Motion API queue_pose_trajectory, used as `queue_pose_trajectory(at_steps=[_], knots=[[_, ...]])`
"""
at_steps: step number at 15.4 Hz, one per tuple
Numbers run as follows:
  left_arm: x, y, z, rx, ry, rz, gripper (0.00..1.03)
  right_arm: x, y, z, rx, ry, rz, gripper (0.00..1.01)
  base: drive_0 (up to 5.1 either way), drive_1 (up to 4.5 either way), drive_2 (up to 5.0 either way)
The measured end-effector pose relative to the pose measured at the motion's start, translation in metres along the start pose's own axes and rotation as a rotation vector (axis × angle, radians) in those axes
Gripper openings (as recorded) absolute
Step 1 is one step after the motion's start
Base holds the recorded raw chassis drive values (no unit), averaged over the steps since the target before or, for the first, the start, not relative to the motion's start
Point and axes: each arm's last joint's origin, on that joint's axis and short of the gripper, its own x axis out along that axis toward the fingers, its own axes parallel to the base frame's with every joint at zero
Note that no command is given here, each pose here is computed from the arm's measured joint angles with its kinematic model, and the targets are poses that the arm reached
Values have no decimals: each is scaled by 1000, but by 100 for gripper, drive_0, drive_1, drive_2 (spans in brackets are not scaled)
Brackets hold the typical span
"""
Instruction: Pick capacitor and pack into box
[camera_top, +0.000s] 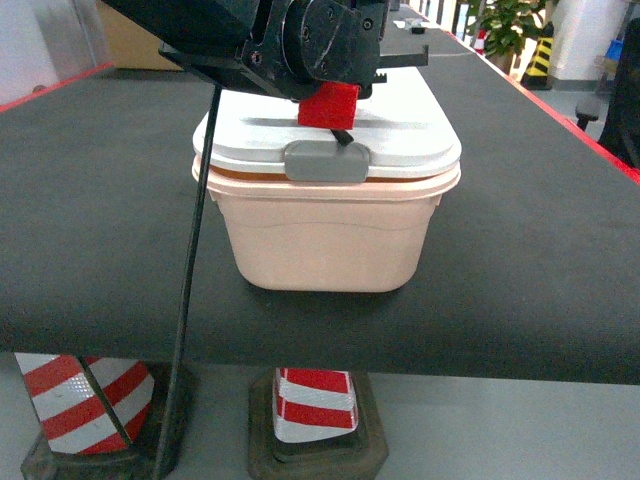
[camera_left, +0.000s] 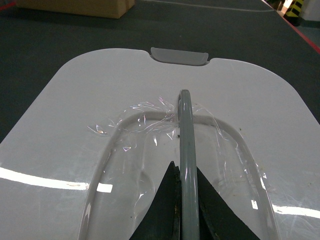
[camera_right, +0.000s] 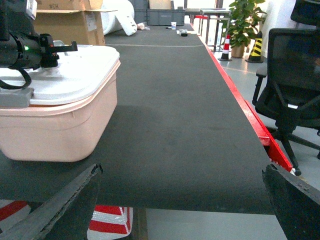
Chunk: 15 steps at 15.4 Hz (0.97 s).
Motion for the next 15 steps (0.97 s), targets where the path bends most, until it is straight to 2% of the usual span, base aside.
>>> queue_pose_trajectory(at_steps=[5, 15], knots=[[1, 4, -9, 7, 16, -6, 2, 0, 0, 0, 0, 0, 0, 98, 0, 0, 0], [-2, 6, -10, 6, 17, -14, 2, 0, 0, 0, 0, 0, 0, 98, 0, 0, 0]])
